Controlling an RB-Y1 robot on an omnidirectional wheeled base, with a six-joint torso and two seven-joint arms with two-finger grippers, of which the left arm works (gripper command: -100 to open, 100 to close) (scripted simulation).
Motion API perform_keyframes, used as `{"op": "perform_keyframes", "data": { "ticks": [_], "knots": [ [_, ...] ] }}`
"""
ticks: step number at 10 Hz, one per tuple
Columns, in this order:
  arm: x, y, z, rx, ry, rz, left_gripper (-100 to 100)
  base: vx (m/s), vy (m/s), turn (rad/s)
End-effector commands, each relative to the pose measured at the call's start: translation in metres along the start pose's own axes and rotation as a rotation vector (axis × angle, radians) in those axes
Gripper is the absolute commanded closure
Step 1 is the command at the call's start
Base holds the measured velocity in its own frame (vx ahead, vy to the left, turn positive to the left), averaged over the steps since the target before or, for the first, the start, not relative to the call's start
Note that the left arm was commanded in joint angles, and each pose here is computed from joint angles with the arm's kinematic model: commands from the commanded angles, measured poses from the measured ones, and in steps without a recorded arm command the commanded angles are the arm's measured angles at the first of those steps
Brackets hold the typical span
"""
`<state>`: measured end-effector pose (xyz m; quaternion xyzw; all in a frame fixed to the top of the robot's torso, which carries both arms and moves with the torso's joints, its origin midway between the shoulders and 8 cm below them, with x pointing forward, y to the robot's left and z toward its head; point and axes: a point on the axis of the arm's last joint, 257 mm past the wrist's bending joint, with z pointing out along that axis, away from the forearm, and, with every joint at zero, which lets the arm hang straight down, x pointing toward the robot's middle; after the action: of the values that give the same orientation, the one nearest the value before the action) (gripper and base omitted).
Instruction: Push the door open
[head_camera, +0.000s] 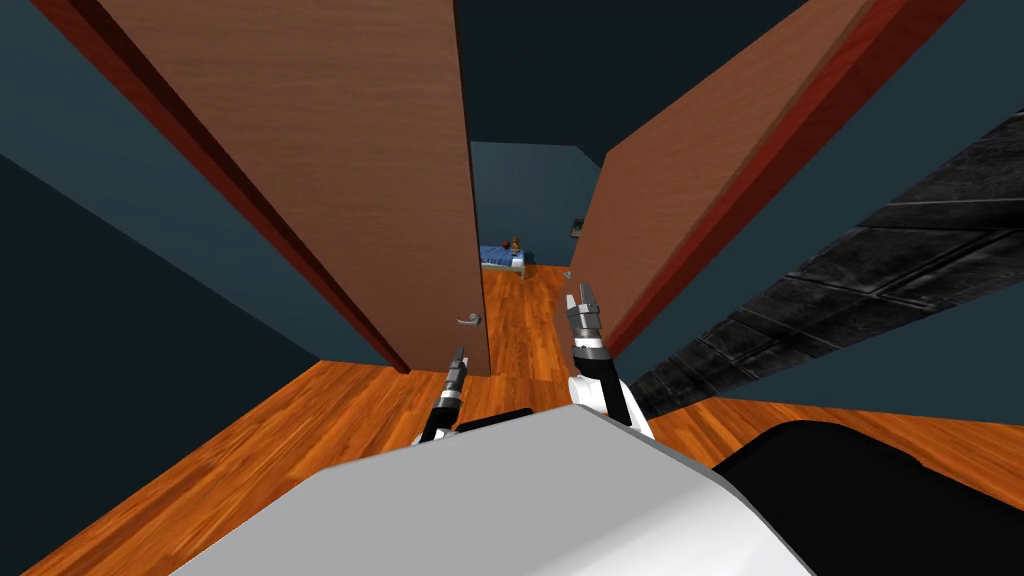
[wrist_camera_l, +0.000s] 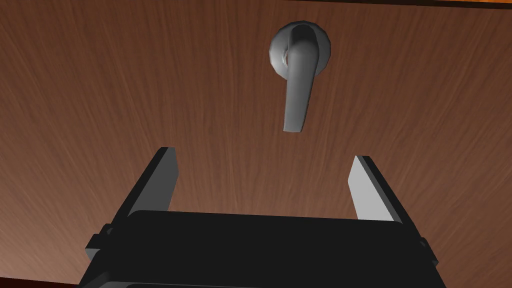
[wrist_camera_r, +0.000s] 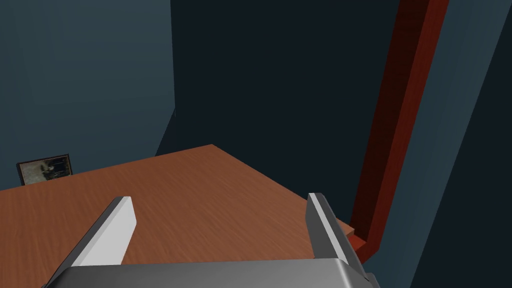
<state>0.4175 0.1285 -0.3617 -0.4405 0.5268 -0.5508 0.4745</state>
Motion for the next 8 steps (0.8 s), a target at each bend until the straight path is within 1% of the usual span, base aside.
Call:
{"op": "perform_keyframes", "data": {
  "ticks": [1,6,7,8],
  "knots": [
    [0.007,0.009,-0.0028,-0.017,0.01,-0.004,-100,0.11,0.148,-0.105],
    [0.027,0.029,-0.0079,-0.057,0.033,-0.015,-100,0.121,0.143,-0.064],
    [0.024,0.027,-0.0078,-0.052,0.03,-0.014,-100,0.064,0.075,-0.023],
    [0.016,0.03,-0.0075,-0.056,0.029,0.002,-100,0.105,-0.015,-0.031]
  ]
}}
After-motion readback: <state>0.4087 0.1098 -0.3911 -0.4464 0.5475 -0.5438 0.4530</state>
